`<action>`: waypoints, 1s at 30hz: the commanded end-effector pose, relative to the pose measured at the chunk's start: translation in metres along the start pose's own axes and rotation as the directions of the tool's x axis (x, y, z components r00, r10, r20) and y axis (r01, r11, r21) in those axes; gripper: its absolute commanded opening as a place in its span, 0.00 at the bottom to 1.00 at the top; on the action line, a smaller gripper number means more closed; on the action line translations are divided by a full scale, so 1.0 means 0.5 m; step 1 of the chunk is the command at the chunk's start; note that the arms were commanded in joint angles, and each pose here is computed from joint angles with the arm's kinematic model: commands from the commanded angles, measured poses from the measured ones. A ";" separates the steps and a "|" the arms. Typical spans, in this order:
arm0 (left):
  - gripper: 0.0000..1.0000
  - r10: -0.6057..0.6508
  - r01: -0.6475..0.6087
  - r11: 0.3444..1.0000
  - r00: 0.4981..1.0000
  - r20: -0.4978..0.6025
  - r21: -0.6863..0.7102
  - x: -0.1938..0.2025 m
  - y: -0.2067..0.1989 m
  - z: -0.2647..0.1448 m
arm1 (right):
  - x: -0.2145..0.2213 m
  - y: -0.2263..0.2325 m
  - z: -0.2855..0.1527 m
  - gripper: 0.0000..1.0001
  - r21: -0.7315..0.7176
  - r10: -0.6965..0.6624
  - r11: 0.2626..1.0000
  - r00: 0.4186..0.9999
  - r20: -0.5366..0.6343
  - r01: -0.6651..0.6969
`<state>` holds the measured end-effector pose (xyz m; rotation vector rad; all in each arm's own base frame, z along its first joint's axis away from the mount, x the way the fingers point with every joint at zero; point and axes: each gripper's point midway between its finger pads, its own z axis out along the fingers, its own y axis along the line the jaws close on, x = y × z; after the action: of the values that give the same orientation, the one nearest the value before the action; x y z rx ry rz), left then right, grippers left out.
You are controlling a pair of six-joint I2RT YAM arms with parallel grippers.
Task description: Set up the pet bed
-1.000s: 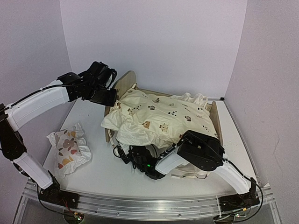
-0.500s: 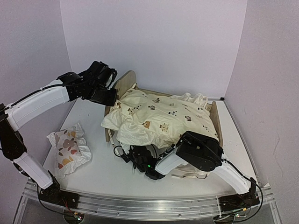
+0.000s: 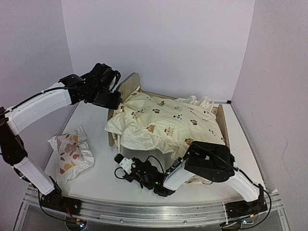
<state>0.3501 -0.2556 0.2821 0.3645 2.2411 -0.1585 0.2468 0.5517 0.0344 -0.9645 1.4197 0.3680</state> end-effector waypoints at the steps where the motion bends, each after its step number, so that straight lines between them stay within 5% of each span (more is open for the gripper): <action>1: 0.00 -0.084 0.059 0.992 0.968 0.235 0.111 -0.129 -0.033 -0.068 | -0.050 0.048 -0.033 0.00 -0.096 -0.030 0.995 0.999 0.035 0.033; 14: 0.00 -0.097 0.078 0.990 0.980 0.173 0.116 -0.046 -0.032 -0.023 | -0.137 0.121 -0.124 0.00 -0.310 -0.012 0.950 0.995 0.104 0.044; 30: 0.00 -0.122 0.100 0.986 0.979 0.164 0.136 0.033 -0.028 0.013 | -0.091 0.121 -0.146 0.00 -0.311 -0.006 0.950 1.000 0.031 0.015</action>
<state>0.3358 -0.2542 0.2181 0.3271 2.2549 -0.2227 0.1723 0.5420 0.0553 -1.1881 1.3802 0.5331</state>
